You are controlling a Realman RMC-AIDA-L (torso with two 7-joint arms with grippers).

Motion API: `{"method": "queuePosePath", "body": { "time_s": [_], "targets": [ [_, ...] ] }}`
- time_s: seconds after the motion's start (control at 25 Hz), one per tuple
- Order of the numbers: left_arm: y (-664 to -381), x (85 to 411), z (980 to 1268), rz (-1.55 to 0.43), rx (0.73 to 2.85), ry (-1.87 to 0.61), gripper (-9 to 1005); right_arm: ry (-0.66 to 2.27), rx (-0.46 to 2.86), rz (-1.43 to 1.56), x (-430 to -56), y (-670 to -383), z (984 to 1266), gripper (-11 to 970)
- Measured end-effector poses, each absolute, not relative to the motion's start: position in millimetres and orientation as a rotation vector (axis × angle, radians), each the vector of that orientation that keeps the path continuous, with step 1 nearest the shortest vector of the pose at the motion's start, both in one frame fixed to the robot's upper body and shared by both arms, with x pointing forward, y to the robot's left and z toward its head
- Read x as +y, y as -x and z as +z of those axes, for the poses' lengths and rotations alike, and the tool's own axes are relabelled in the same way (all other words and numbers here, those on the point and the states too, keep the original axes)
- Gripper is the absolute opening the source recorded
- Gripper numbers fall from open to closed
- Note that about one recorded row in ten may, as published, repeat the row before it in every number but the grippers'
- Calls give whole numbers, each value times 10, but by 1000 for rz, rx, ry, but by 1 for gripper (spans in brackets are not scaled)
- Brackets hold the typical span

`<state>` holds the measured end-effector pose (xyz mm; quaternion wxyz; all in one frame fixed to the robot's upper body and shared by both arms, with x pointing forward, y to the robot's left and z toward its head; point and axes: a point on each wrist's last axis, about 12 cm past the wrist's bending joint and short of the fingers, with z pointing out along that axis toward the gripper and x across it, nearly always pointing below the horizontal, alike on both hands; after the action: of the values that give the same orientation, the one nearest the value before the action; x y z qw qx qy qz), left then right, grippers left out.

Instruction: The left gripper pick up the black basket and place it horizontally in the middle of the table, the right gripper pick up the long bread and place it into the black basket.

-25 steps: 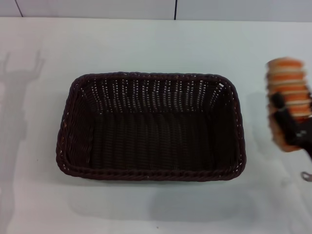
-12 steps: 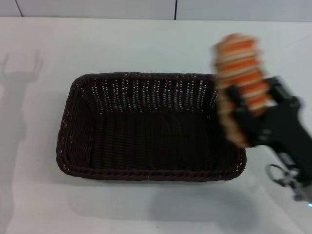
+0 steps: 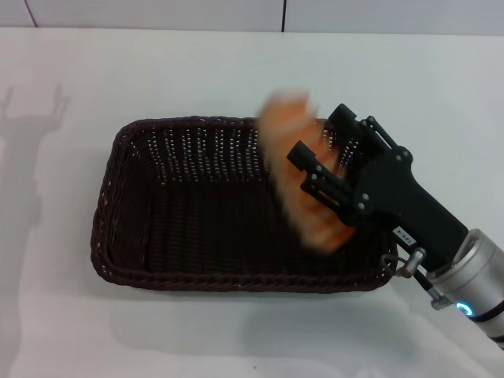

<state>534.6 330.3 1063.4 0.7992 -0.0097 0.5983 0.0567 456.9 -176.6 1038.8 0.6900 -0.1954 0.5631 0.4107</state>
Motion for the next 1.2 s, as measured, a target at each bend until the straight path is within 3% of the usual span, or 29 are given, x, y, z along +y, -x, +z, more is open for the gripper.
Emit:
{"method": "queuePosePath", "body": {
  "time_s": [0.32, 0.56, 0.76, 1.2],
  "targets": [
    [-5342, 3326, 10618, 130, 1294, 25, 833, 454, 1271, 922, -1781, -4597, 10380, 838],
    [-5310, 3358, 10573, 143, 1313, 33, 834, 265, 1206, 729, -2235, -4504, 10387, 839],
    [-5215, 3423, 10489, 167, 1346, 42, 834, 83, 1142, 450, -2709, -4233, 10372, 839],
    [-5082, 3504, 10370, 199, 1394, 66, 834, -159, 1124, 124, -3183, -3833, 10311, 838]
  ]
}}
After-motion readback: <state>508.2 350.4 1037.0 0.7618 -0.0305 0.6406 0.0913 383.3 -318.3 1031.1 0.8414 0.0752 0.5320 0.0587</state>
